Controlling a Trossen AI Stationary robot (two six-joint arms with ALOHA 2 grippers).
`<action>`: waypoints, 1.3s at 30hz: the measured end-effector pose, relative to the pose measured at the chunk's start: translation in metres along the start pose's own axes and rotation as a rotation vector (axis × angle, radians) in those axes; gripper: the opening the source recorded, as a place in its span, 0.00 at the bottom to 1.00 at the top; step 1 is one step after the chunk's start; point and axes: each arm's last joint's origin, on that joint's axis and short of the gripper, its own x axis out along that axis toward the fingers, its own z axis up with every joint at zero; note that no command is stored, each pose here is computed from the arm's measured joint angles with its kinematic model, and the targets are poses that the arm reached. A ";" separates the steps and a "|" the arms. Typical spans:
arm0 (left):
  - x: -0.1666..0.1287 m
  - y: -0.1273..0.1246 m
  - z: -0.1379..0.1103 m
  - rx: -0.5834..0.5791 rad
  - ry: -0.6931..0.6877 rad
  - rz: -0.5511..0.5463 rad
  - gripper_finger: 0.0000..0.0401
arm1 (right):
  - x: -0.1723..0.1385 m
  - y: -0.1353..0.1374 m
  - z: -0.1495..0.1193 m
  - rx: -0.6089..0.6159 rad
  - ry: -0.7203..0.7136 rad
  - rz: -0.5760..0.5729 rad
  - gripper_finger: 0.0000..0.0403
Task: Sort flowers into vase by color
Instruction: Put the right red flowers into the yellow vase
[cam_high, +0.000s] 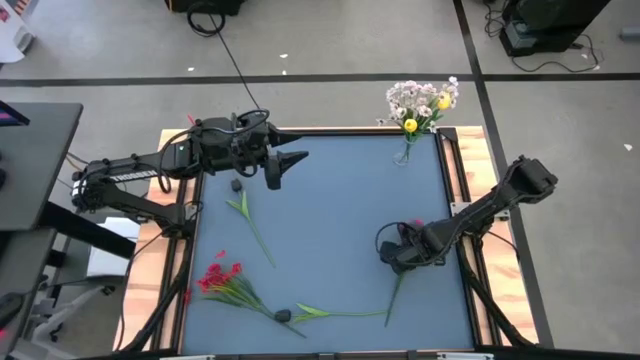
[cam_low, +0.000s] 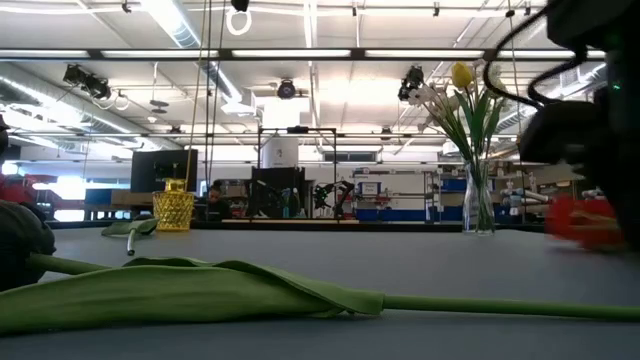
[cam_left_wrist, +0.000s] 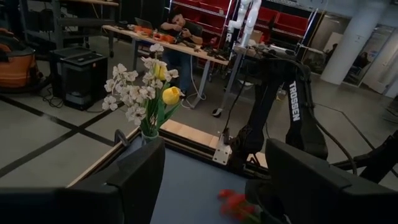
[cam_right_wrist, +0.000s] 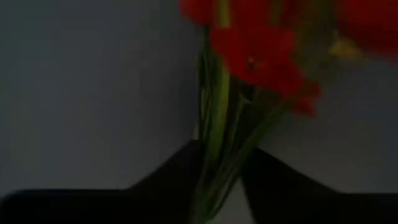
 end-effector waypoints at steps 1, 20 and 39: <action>0.000 0.000 0.000 0.000 0.002 0.000 0.71 | -0.003 0.002 0.000 0.000 -0.015 0.034 0.23; 0.000 0.000 -0.008 -0.159 0.094 -0.015 0.71 | -0.124 0.051 0.017 -0.569 -0.746 0.622 0.06; 0.036 -0.018 -0.032 -0.066 0.127 -0.077 0.71 | -0.194 0.098 0.088 -0.897 -1.057 1.079 0.05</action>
